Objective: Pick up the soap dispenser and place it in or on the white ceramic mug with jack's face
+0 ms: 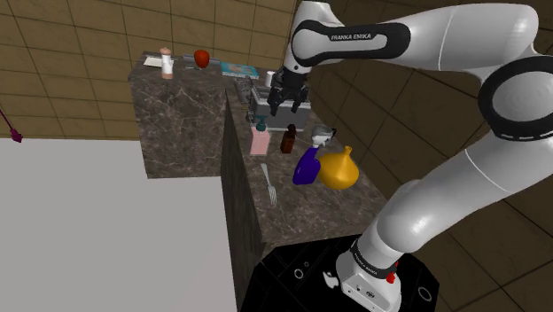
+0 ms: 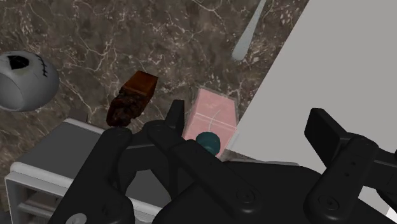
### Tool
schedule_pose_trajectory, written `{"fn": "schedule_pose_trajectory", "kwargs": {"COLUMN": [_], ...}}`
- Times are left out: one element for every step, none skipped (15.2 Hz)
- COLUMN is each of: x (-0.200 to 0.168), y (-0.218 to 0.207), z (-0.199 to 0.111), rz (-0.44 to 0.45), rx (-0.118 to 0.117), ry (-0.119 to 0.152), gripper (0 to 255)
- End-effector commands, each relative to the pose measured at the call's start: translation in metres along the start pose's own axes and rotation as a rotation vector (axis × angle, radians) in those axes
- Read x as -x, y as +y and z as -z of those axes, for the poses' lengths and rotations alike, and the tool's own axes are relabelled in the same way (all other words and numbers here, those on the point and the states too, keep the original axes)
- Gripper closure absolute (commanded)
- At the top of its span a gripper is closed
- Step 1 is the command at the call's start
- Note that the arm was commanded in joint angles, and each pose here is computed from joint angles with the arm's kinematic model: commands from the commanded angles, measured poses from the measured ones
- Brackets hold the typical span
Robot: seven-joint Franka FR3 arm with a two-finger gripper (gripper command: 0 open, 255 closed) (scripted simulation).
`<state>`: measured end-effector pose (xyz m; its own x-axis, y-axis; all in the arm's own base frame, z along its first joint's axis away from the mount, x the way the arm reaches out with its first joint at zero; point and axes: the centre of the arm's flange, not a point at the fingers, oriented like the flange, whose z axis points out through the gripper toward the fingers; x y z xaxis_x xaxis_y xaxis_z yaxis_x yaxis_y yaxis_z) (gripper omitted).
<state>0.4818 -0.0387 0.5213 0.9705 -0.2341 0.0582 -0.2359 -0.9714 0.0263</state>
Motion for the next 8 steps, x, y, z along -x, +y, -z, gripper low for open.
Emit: {"fn": "schedule_pose_trajectory", "kwargs": {"x": [-0.024,-0.036,-0.047,-0.059,-0.07,-0.082,-0.093,-0.105], "y": [-0.002,-0.002,-0.003,-0.003,-0.003,-0.003,-0.003,-0.003], "z": [-0.015,-0.022,-0.028,-0.035,-0.042,-0.048,-0.055,-0.062], "rz": [-0.015,-0.022,-0.029,-0.037,-0.044,-0.051,-0.058,-0.065], "rx": [0.012,0.018,0.024,0.031,0.037,0.043,0.049,0.055], "ry": [0.0,0.0,-0.001,-0.001,-0.001,-0.002,-0.002,-0.002], "gripper": [0,0,0,0,0,0,0,0]}}
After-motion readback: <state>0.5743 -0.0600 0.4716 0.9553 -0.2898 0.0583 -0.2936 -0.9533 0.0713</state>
